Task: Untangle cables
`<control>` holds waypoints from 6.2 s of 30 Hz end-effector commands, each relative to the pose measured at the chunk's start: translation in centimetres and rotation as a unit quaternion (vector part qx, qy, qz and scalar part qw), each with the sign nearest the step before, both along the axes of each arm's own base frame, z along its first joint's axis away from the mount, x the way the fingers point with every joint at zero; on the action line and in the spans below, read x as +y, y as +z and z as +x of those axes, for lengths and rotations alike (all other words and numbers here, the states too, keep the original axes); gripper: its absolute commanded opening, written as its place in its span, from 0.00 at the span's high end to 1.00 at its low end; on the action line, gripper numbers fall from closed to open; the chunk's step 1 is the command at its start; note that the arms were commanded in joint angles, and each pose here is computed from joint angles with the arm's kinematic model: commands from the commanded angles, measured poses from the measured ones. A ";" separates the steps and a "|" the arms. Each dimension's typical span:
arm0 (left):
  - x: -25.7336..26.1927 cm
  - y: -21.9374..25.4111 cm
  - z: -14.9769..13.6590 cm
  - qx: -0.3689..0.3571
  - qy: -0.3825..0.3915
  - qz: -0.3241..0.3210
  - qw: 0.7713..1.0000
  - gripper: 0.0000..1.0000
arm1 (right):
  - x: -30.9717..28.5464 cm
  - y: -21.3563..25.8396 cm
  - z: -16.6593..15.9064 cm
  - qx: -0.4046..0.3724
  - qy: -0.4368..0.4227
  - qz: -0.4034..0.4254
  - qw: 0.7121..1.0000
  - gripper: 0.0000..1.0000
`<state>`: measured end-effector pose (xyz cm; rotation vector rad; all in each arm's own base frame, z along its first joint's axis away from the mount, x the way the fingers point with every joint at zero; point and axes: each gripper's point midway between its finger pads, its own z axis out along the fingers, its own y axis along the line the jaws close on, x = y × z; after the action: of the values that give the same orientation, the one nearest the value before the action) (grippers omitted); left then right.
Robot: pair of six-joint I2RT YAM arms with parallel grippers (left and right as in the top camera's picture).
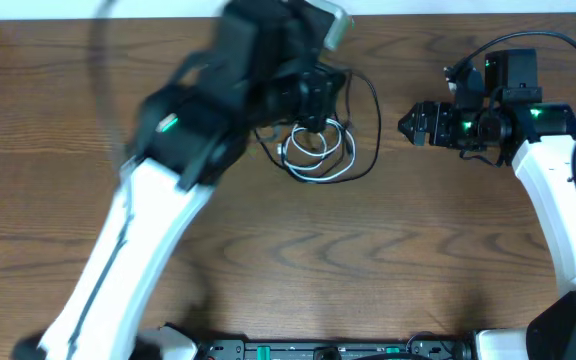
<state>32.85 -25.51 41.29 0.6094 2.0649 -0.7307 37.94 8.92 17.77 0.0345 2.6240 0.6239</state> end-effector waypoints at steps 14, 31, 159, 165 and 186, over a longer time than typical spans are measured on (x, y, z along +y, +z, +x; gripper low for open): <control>6.6 17.4 -2.1 -0.260 0.138 -0.153 0.943 0.93 | 6.4 4.0 -2.4 -0.087 0.220 0.142 0.961 0.09; 8.1 21.6 -2.7 -0.321 0.165 -0.200 0.911 0.93 | 15.3 5.9 -3.2 -0.187 0.364 0.173 0.896 0.08; -8.4 -20.3 3.5 0.265 0.027 0.057 0.962 0.47 | -2.3 12.0 4.2 0.023 -0.463 0.311 0.829 0.98; -9.8 -23.4 3.2 0.289 0.038 0.077 0.953 0.47 | -2.3 12.0 4.2 0.021 -0.461 0.309 0.831 0.99; -0.4 -15.9 7.1 0.156 0.157 0.109 0.969 0.92 | -5.4 9.1 2.5 -0.049 -0.370 0.079 0.925 0.99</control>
<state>39.92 -29.86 19.37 0.2914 2.6026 -0.4732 40.29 5.00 26.31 1.2637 2.1294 0.7424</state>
